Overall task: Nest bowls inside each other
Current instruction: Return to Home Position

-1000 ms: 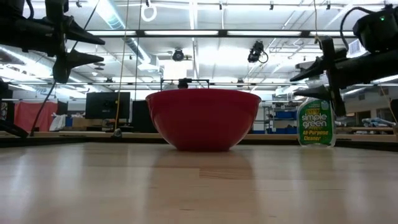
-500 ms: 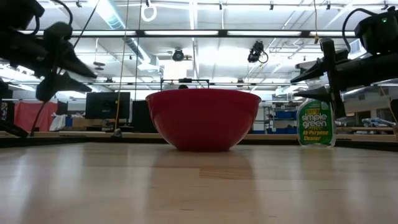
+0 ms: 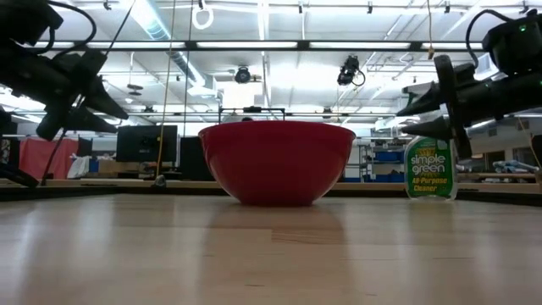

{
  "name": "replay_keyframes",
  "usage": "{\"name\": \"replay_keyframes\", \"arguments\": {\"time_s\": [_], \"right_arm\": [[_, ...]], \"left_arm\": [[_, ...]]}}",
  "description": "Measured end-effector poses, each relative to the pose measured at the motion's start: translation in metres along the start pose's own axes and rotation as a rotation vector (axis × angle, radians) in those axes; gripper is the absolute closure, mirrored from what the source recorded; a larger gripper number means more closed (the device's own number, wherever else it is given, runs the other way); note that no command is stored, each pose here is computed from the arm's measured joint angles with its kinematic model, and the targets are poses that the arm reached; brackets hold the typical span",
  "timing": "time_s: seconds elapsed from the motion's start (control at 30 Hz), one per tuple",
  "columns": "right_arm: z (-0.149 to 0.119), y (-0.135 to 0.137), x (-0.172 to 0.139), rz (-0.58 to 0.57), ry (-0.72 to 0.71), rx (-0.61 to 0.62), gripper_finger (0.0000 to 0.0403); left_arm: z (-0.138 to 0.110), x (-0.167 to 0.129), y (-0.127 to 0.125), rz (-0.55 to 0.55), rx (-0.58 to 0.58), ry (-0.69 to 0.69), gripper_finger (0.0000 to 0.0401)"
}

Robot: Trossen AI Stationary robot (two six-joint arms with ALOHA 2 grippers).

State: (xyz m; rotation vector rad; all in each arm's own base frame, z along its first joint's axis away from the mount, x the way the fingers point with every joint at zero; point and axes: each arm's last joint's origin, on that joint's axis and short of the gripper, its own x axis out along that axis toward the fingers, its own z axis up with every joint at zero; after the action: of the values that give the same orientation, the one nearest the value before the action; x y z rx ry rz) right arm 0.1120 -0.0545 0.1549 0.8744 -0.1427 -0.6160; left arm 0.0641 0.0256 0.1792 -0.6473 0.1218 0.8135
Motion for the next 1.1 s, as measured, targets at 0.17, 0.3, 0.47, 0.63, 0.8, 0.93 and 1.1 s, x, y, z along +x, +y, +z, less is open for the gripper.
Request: {"name": "replay_keyframes", "arguments": {"time_s": [0.17,0.3,0.47,0.63,0.8,0.93,1.1], "right_arm": [[-0.0029,-0.0037,-0.0001,-0.032,0.035,-0.394,0.023],[-0.0037,-0.0047,-0.0001,-0.035,0.052,-0.665,0.023],[-0.0032,-0.0044,-0.0001,-0.033,0.048,-0.87,0.023],[-0.0028,-0.0047,-0.0001,-0.045,0.045,-1.081,0.023],[-0.0029,-0.0047,-0.0001,-0.044,0.046,-1.079,0.023],[-0.0029,-0.0047,-0.0001,-0.044,0.046,-1.079,0.023],[-0.0029,-0.0047,-0.0001,-0.044,0.046,-1.079,0.0229]], "left_arm": [[0.0003,0.0,0.0002,0.009,0.138,-0.008,0.0198],[0.0007,0.0,0.0002,0.016,0.287,-0.016,0.0198],[0.0055,-0.0002,-0.004,-0.011,0.332,-0.067,0.0198],[0.0085,-0.0005,-0.0066,-0.031,0.309,-0.098,0.0198],[0.0085,-0.0006,-0.0067,-0.032,0.309,-0.099,0.0198],[0.0085,-0.0006,-0.0067,-0.033,0.309,-0.099,0.0198],[0.0085,-0.0006,-0.0067,-0.033,0.309,-0.098,0.0198]]}}
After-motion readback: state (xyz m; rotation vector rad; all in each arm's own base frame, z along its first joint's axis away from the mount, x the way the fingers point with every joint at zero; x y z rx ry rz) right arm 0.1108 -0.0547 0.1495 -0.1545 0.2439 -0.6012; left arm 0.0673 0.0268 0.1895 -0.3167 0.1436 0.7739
